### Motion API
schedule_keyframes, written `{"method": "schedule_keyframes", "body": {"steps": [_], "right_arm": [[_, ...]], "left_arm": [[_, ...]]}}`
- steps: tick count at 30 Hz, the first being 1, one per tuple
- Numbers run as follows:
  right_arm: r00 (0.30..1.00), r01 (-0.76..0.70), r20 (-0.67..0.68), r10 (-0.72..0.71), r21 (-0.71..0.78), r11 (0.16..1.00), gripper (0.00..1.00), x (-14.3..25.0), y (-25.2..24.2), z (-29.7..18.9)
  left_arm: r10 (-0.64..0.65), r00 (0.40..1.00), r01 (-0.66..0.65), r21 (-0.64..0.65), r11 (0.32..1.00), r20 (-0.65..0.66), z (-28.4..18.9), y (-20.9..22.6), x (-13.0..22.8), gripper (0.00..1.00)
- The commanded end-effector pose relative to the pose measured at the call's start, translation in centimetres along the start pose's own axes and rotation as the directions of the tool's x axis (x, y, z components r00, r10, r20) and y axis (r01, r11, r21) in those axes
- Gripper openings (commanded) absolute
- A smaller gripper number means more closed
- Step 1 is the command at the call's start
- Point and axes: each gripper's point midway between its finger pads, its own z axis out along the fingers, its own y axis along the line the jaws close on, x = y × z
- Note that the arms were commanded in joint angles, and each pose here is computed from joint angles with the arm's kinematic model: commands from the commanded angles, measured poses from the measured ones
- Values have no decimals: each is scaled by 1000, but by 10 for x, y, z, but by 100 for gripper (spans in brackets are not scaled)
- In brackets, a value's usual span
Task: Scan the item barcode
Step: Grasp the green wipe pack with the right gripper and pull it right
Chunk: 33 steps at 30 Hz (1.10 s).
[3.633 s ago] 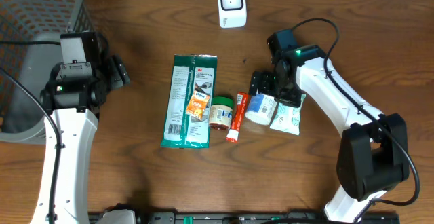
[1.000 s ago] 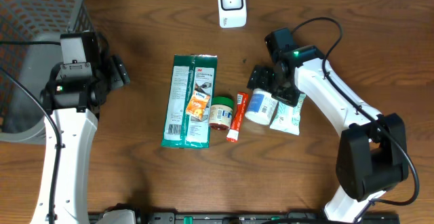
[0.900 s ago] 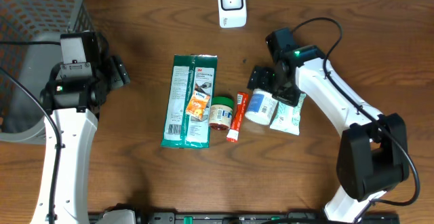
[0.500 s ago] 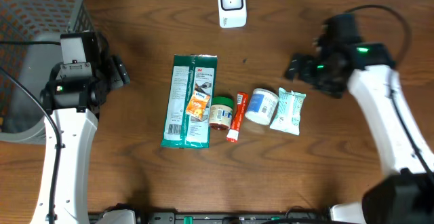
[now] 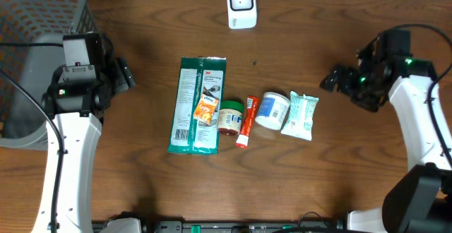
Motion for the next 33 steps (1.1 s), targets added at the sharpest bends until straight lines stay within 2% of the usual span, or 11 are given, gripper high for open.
{"method": "schedule_keyframes", "body": {"steps": [1,4,6,8,11,13,14,16,18,24,33], "right_arm": [[999,17,-42,-17,-6,1000,97,16,-6,24],[999,20,-43,-21,-6,1000,93,25,-14,43],[999,20,-43,-20,-8,1000,80,31,-18,54],[999,22,-43,-22,-15,1000,80,38,-20,64],[999,37,-34,-38,-22,999,76,44,-22,76],[999,45,-26,-46,-26,999,66,46,-22,81],[998,51,-23,-52,-36,998,56,47,-19,82],[998,62,-18,-63,-69,996,49,47,-13,85],[997,73,-9,-74,-97,993,52,47,-6,86],[995,98,22,-96,-107,989,51,44,-2,91],[989,137,66,-130,-125,983,52,45,6,100]], "left_arm": [[-17,1000,17,-1,1000,17,-2,0,-7,87],[-24,999,23,7,1000,48,-2,-2,-14,87],[-24,999,23,7,1000,48,-2,-2,-14,87],[-32,996,29,34,999,85,-3,-8,-24,87],[-33,997,20,184,983,70,-6,-34,-24,87],[-24,999,12,302,953,35,-10,-54,-18,87],[-17,1000,11,360,933,15,-12,-65,-14,80],[-5,1000,14,432,902,-21,-14,-78,-7,59],[2,999,21,451,892,-49,-12,-82,-1,53],[17,992,40,429,902,-128,1,-80,15,53],[19,990,43,425,904,-142,7,-81,17,50]]}}
